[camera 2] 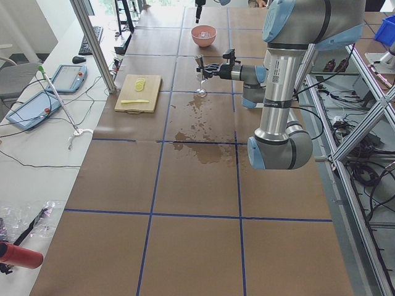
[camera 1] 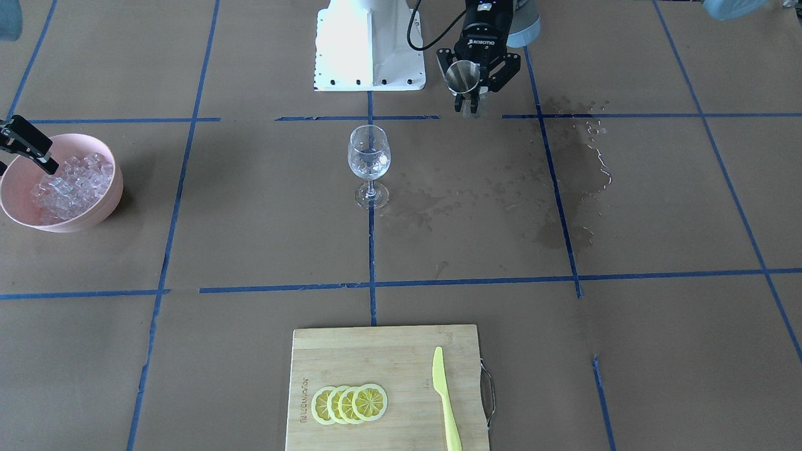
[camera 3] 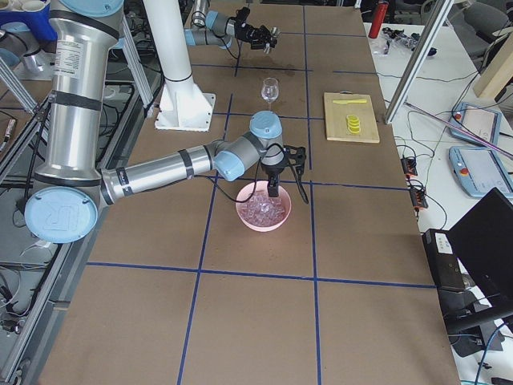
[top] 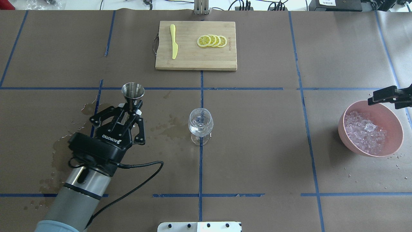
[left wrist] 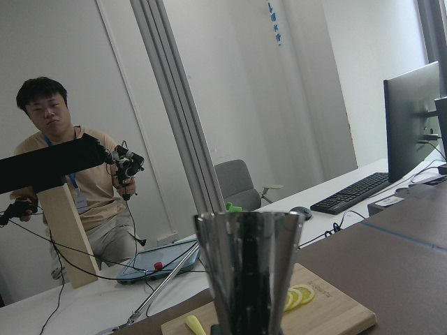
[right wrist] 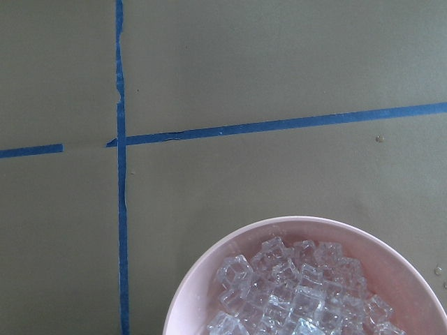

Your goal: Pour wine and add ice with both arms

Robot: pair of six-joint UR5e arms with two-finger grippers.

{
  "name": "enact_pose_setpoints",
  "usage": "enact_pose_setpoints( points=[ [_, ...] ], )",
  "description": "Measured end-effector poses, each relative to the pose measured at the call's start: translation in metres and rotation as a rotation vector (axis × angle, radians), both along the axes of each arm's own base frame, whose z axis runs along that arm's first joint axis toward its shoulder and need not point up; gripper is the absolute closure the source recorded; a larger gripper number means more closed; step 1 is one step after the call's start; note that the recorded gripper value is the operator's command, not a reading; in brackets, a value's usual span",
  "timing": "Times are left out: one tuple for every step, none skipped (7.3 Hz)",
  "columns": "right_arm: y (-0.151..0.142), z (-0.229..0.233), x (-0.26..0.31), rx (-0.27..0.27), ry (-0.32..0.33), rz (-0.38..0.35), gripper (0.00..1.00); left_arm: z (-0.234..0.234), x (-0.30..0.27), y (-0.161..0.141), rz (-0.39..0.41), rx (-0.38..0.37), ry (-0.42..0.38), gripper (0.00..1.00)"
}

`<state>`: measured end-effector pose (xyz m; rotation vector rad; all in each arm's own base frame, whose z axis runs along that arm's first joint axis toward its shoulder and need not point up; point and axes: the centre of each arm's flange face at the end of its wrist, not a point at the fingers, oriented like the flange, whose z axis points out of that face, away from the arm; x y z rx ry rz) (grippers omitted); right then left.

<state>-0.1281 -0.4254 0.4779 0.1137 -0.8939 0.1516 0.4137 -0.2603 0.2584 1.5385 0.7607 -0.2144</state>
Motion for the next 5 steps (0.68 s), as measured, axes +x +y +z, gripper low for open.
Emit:
enact_pose_setpoints(
  points=[
    [0.000, 0.001, 0.000, -0.001, 0.001, 0.000, 0.00, 0.040, -0.020, 0.003, 0.009, -0.009, 0.040, 1.00],
    [0.000, 0.001, -0.001, -0.002, 0.000, -0.001, 0.00, 0.074, -0.037, 0.006, 0.015, -0.018, 0.030, 1.00],
    [0.000, 0.001, -0.001, -0.007, -0.001, 0.001, 0.00, 0.102, -0.052, 0.007, 0.018, -0.030, 0.011, 1.00],
    [0.000, 0.001, -0.002, -0.014, -0.003, 0.005, 0.00, 0.133, -0.071, 0.008, 0.016, -0.051, -0.013, 1.00],
    [0.001, 0.001, -0.003, -0.016, -0.002, 0.006, 0.00, 0.166, -0.093, 0.010, 0.011, -0.071, -0.039, 1.00]
  ],
)
